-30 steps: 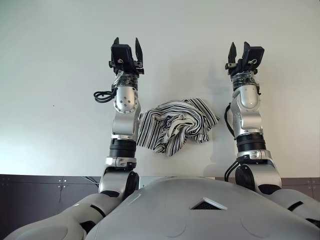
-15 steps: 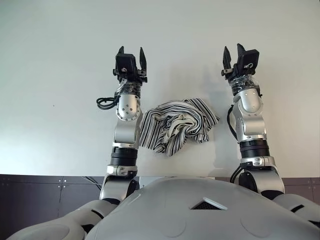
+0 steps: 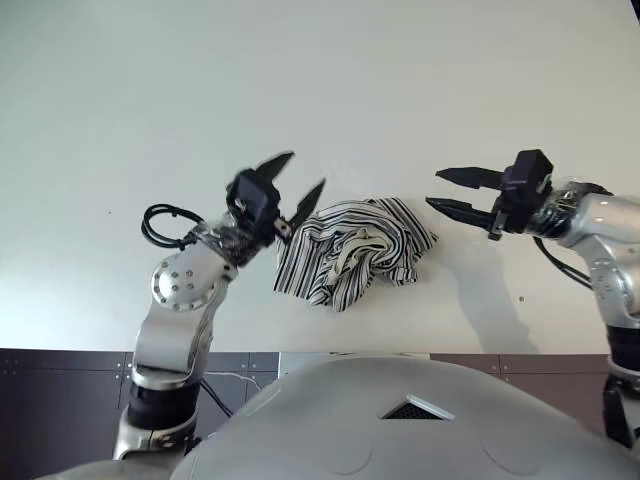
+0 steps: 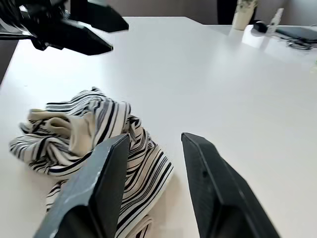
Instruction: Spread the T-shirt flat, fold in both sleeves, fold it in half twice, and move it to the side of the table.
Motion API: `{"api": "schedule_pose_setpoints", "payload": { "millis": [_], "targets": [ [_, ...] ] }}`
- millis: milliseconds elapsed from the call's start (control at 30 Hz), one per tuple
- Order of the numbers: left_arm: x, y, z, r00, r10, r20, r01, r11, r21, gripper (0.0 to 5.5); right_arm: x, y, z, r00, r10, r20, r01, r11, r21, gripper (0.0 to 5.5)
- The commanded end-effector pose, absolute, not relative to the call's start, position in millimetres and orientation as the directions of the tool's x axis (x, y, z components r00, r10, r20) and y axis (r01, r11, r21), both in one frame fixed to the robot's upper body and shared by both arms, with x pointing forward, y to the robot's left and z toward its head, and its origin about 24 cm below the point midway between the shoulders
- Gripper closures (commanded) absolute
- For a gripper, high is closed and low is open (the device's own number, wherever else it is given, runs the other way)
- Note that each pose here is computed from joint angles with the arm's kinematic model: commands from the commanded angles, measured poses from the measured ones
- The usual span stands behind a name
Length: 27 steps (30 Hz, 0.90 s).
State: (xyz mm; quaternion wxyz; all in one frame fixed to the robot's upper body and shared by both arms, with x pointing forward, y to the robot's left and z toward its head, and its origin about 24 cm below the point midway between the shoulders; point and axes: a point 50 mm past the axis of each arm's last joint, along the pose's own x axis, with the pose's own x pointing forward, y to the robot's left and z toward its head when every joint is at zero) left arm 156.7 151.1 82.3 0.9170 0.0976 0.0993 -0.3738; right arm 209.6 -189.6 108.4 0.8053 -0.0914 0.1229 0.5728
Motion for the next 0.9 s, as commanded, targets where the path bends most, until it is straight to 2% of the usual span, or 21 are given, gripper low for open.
{"api": "schedule_pose_setpoints", "payload": {
  "millis": [33, 133, 267, 433, 600, 767, 833, 900],
  "targets": [
    [133.2, 146.2, 71.0, 0.569, -0.74, -0.359, 0.801, 0.598, 0.038, 2.72, 210.3, -187.8, 94.1, 0.296, 0.882, -0.366, -0.945, 0.326, 0.021, 3.59],
    [123.2, 143.6, 59.8, 0.525, -0.744, -0.413, 0.821, 0.57, 0.016, 2.72, 196.7, -177.7, 63.3, 0.291, 0.865, -0.408, -0.939, 0.341, 0.053, 3.59],
    [114.7, 149.7, 45.7, 0.479, -0.724, -0.496, 0.843, 0.536, 0.032, 2.72, 180.1, -178.3, 32.6, 0.214, 0.828, -0.518, -0.958, 0.282, 0.055, 3.59],
    [112.9, 165.4, 40.1, 0.453, -0.721, -0.524, 0.842, 0.539, -0.014, 2.72, 191.1, -202.8, 9.6, 0.312, 0.677, -0.667, -0.949, 0.253, -0.188, 3.59],
    [112.6, 196.8, 23.9, 0.421, -0.644, -0.639, 0.845, 0.535, 0.018, 2.72, 212.8, -238.6, 2.3, 0.398, 0.526, -0.752, -0.908, 0.109, -0.404, 3.59],
    [116.4, 206.6, 23.6, 0.4, -0.631, -0.665, 0.864, 0.502, 0.044, 2.72, 255.3, -241.6, 16.6, 0.558, 0.507, -0.657, -0.791, 0.085, -0.606, 3.59],
    [123.4, 205.2, 30.7, 0.428, -0.646, -0.632, 0.856, 0.515, 0.053, 2.72, 265.5, -227.5, 27.7, 0.628, 0.565, -0.535, -0.724, 0.171, -0.668, 3.59],
    [129.2, 204.5, 38.6, 0.453, -0.662, -0.597, 0.846, 0.531, 0.052, 2.72, 262.3, -215.3, 38.9, 0.632, 0.638, -0.439, -0.723, 0.283, -0.63, 3.59]
  ]
}}
